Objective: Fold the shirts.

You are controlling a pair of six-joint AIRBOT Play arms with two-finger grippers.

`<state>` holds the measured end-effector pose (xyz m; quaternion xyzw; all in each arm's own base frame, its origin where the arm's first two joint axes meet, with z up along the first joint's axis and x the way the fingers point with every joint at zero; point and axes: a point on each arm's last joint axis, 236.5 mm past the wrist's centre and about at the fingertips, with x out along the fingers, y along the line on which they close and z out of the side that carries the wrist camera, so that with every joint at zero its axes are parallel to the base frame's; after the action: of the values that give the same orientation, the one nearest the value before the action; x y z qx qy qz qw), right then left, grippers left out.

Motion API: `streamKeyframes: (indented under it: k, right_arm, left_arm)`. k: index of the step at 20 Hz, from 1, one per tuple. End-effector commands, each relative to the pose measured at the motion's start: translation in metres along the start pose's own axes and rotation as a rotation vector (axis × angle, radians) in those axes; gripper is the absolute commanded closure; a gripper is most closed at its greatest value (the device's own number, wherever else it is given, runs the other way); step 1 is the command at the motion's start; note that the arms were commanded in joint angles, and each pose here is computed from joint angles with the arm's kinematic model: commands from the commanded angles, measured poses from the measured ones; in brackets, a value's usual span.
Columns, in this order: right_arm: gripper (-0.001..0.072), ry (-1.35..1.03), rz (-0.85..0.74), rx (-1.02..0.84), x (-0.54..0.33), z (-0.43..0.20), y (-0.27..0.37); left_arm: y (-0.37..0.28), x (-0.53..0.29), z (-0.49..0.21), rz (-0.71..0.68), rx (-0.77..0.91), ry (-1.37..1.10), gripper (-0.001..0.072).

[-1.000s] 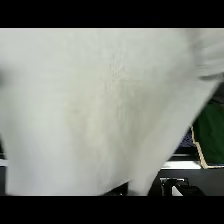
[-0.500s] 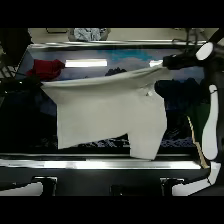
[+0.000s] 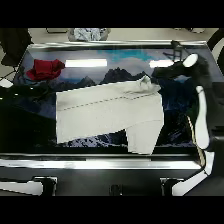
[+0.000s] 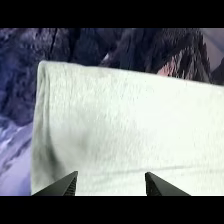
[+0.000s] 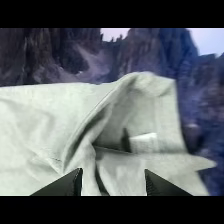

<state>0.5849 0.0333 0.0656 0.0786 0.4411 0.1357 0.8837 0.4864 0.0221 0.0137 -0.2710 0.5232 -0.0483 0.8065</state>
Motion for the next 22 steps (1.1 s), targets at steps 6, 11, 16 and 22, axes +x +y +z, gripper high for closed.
streamKeyframes:
  k: [6, 11, 16, 22]
  right_arm:
    - [0.0216, 0.485, -0.024, -0.037, -0.130, -0.131, -0.100]
    - [0.0216, 0.613, 0.077, -0.029, -0.118, -0.178, -0.077]
    - [0.0216, 0.590, 0.051, -0.076, -0.105, -0.172, -0.074]
    - [0.0182, 0.651, 0.128, -0.021, -0.080, -0.213, -0.065]
  left_arm:
    - [0.075, -0.044, -0.174, 0.159, -0.131, 0.436, 0.0193]
    - [0.072, -0.014, -0.262, 0.072, -0.180, 0.491, 0.0196]
    - [0.065, 0.005, -0.253, 0.031, -0.222, 0.398, 0.0266]
    - [0.058, 0.021, -0.240, 0.058, -0.167, 0.335, 0.0683]
